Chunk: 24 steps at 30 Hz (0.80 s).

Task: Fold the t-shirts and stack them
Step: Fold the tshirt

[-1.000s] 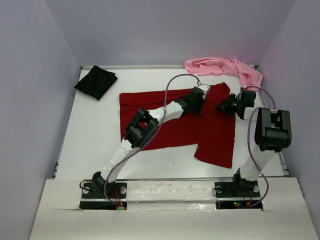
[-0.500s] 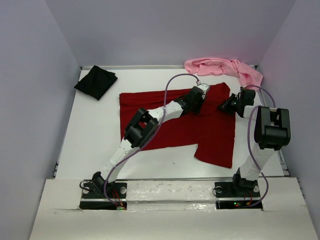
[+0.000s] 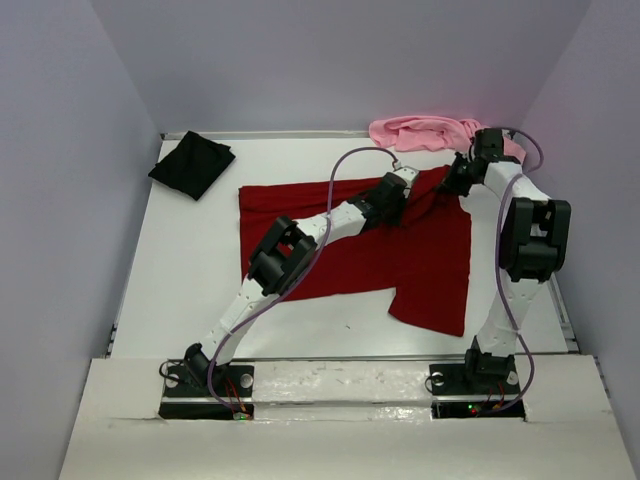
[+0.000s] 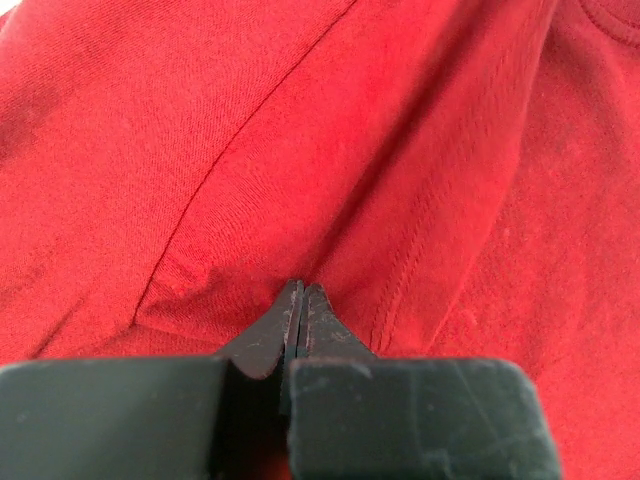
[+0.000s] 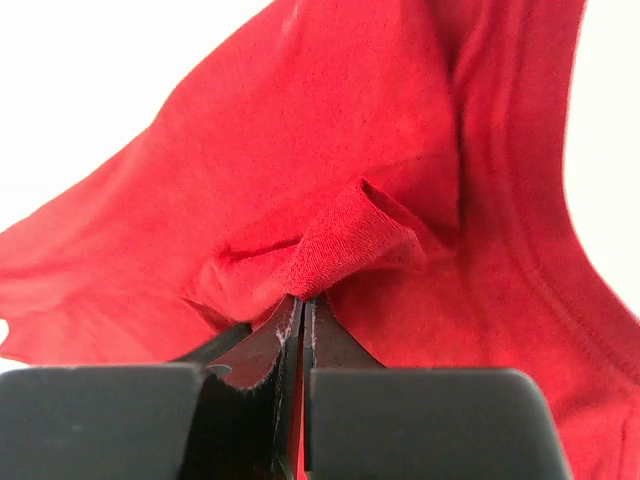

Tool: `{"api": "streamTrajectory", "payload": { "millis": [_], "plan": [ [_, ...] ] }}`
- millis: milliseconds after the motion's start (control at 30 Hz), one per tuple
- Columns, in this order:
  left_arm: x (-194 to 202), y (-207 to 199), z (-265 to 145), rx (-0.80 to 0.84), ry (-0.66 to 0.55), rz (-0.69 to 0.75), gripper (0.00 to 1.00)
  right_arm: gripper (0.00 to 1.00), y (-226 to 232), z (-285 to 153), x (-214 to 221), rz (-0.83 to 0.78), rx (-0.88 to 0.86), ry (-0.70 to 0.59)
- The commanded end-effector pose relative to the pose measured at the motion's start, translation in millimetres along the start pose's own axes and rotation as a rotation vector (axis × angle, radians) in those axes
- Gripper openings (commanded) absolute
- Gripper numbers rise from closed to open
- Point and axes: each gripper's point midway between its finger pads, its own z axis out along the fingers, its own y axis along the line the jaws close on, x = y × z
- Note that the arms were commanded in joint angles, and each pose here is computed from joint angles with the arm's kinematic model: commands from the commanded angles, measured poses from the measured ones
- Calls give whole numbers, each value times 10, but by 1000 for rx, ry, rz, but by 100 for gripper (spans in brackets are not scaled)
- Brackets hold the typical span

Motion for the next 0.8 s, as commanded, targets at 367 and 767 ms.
{"api": "streamTrajectory", "payload": {
  "millis": [367, 767],
  "plan": [
    [-224, 43, -166, -11, -24, 7, 2, 4, -400, -296, 756, -202, 475, 299],
    [-232, 21, -196, -4, -21, 8, 2, 29, -504, -387, 834, -297, 654, 311]
  ]
}}
